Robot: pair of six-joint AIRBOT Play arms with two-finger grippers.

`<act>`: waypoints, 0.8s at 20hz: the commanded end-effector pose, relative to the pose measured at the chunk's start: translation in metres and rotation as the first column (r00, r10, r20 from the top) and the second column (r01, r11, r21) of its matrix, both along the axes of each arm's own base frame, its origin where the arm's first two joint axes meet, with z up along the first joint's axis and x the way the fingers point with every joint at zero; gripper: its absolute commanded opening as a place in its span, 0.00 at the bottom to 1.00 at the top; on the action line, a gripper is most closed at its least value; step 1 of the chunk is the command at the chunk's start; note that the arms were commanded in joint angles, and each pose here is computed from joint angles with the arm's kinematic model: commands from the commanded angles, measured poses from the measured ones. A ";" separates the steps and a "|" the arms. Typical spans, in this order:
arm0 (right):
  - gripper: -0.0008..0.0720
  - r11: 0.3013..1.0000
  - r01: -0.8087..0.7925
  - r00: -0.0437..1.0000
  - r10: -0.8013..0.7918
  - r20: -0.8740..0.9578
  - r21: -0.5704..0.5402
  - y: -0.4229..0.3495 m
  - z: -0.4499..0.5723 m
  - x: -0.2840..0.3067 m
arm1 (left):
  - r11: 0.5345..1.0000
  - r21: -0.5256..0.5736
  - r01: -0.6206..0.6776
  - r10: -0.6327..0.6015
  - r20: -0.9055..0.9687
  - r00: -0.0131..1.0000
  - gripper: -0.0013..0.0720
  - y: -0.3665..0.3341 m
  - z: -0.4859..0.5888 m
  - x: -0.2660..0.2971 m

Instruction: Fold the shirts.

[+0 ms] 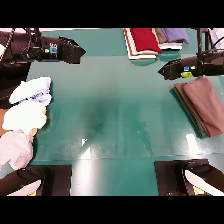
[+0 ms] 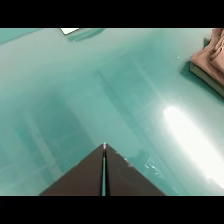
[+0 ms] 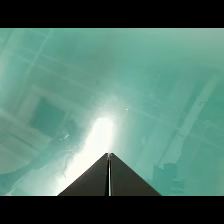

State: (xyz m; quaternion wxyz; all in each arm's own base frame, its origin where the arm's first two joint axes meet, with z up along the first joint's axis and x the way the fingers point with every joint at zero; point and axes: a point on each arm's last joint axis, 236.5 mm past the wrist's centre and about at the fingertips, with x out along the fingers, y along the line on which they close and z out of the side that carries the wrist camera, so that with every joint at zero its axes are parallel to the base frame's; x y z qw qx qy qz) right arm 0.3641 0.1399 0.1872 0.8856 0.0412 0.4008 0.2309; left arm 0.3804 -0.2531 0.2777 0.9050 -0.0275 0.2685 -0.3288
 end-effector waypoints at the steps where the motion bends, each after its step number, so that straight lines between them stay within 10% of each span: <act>1: 0.03 1.000 -0.001 1.000 0.001 0.001 0.001 0.000 0.000 0.000 | 1.000 -0.001 0.000 0.000 0.002 1.000 0.05 0.000 0.001 0.000; 13: 0.03 1.000 -0.002 1.000 0.002 0.001 0.000 0.001 0.000 0.000 | 1.000 -0.016 0.000 0.000 -0.007 1.000 0.05 -0.002 0.001 -0.001; 16: 0.03 1.000 -0.002 1.000 0.002 0.001 0.001 0.001 0.000 0.000 | 0.985 0.141 -0.096 0.078 0.127 0.989 0.06 0.033 0.001 0.026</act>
